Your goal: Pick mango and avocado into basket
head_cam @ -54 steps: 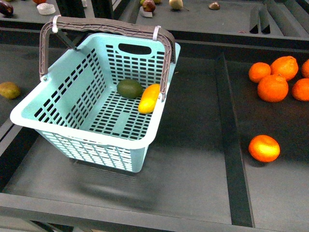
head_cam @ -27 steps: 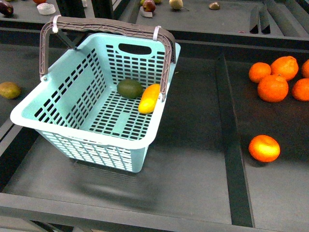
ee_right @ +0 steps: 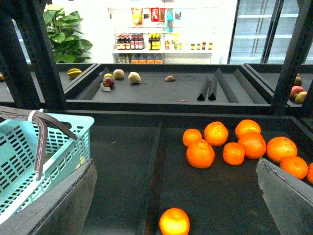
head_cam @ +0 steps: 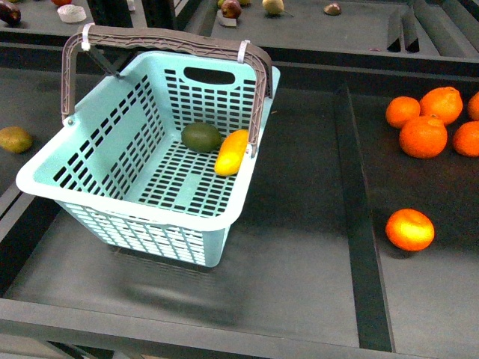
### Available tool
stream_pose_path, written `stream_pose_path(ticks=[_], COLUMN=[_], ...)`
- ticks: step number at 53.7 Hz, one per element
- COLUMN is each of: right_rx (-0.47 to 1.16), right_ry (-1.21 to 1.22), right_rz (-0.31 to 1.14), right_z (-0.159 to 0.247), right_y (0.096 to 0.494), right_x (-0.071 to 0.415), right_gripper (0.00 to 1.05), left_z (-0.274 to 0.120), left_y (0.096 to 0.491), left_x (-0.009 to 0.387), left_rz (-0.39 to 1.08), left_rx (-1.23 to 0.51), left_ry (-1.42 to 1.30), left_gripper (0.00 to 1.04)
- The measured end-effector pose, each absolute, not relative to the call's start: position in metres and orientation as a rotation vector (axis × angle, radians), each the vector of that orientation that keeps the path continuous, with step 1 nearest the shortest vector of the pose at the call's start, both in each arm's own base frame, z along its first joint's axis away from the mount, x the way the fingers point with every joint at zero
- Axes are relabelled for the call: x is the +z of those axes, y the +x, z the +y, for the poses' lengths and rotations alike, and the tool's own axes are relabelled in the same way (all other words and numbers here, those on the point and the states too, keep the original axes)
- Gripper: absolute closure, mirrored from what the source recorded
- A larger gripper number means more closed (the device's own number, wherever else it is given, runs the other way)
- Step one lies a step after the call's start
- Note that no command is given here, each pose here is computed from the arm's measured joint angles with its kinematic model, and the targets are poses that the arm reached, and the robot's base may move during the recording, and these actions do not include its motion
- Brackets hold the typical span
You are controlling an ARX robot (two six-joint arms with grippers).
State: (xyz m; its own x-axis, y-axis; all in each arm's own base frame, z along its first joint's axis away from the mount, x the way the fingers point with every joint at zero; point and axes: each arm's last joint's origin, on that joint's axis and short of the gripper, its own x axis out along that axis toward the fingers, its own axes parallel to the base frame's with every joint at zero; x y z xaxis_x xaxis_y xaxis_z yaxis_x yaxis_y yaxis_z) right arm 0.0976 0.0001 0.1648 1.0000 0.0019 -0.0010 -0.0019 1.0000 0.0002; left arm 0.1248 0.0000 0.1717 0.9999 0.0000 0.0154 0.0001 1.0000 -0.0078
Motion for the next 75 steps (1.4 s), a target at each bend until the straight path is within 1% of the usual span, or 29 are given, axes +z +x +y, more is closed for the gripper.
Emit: stream_pose_path(ticks=[35, 38, 42, 75], right_rx=[0.002, 0.002, 0.002, 0.002], right_ry=[0.0, 0.0, 0.0, 0.0], right_rz=[0.001, 0.001, 0.001, 0.001], right_z=[0.0, 0.0, 0.0, 0.0], right_y=[0.098, 0.098, 0.098, 0.098], right_x=[0.165, 0.165, 0.165, 0.165], right_gripper=[0.08, 0.08, 0.08, 0.08], left_z=[0.0, 0.0, 0.0, 0.0], left_y=[0.108, 0.101, 0.097, 0.097], left_x=[0.172, 0.168, 0.169, 0.169], left_rz=[-0.02, 0.012, -0.013, -0.015], left_rx=[0.0, -0.001, -0.001, 0.0], left_ry=[-0.008, -0.007, -0.007, -0.007], left_gripper=[1.02, 1.02, 1.02, 1.02])
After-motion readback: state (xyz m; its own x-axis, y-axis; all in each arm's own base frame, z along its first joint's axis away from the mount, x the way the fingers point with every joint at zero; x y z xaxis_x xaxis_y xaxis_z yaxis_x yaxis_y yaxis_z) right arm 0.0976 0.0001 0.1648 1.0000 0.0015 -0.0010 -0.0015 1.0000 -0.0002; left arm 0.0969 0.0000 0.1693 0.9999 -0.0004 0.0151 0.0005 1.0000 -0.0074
